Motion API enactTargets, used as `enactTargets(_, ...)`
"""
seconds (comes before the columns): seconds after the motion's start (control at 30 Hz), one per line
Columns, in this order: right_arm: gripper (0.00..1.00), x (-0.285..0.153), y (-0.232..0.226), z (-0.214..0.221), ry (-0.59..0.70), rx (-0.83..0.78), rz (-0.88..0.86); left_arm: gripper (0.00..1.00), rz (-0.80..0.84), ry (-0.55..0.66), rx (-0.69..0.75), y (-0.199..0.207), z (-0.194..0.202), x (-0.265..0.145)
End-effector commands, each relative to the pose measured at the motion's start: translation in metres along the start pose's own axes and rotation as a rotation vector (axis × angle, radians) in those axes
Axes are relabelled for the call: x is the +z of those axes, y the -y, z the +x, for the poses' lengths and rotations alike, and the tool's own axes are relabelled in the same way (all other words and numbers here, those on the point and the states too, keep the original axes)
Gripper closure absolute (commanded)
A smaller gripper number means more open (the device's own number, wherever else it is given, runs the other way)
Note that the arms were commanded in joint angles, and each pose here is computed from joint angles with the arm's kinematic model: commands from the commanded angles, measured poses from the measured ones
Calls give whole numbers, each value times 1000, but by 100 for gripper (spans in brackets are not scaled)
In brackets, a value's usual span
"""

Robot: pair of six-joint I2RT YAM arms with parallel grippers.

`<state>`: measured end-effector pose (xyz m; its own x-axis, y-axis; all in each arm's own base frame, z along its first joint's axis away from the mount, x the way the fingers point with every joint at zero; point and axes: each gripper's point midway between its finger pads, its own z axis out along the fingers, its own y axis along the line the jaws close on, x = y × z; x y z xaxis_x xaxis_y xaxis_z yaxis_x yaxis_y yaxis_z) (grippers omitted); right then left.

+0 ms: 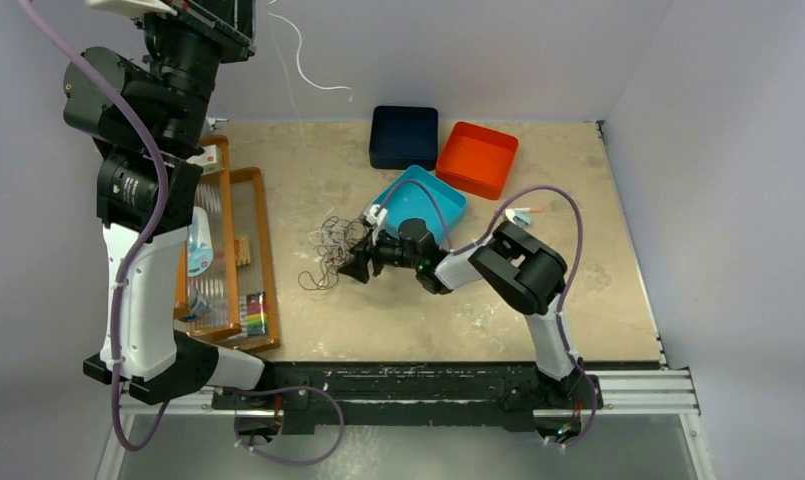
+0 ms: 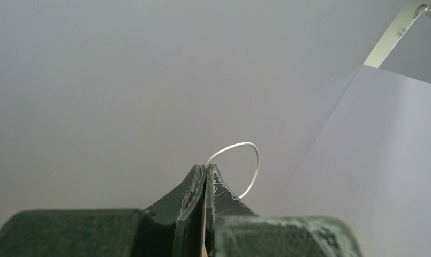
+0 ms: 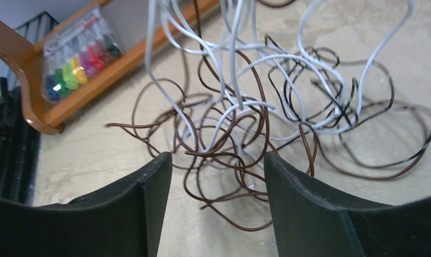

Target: Untangle the cables

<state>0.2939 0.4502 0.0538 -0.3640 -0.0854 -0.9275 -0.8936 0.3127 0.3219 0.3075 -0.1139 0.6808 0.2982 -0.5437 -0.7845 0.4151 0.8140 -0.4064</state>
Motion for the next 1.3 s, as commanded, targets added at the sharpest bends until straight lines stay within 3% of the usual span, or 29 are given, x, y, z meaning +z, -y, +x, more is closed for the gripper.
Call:
enactTargets(0.0, 33, -18, -25, -68, 152, -96, -27, 100, 37, 90, 7, 11, -29, 0)
enactTargets(0.33, 19, -67, -59, -153, 275, -261, -1, 100, -43, 7, 17, -14, 7, -19)
enactTargets(0.53, 16, -45, -59, -213, 358, -328, 0, 100, -43, 2, 15, -15, 8, -25)
enactTargets(0.7, 17, -5, -49, -233, 379, -343, -31, 100, -19, 1, 6, -9, 6, -22)
enactTargets(0.93, 26, 45, -26, -217, 333, -300, -57, 100, 38, 48, -34, 8, -15, -19)
enactTargets(1.27, 51, 65, -19, -127, 167, -224, -68, 100, 147, 169, -128, 38, -53, -2)
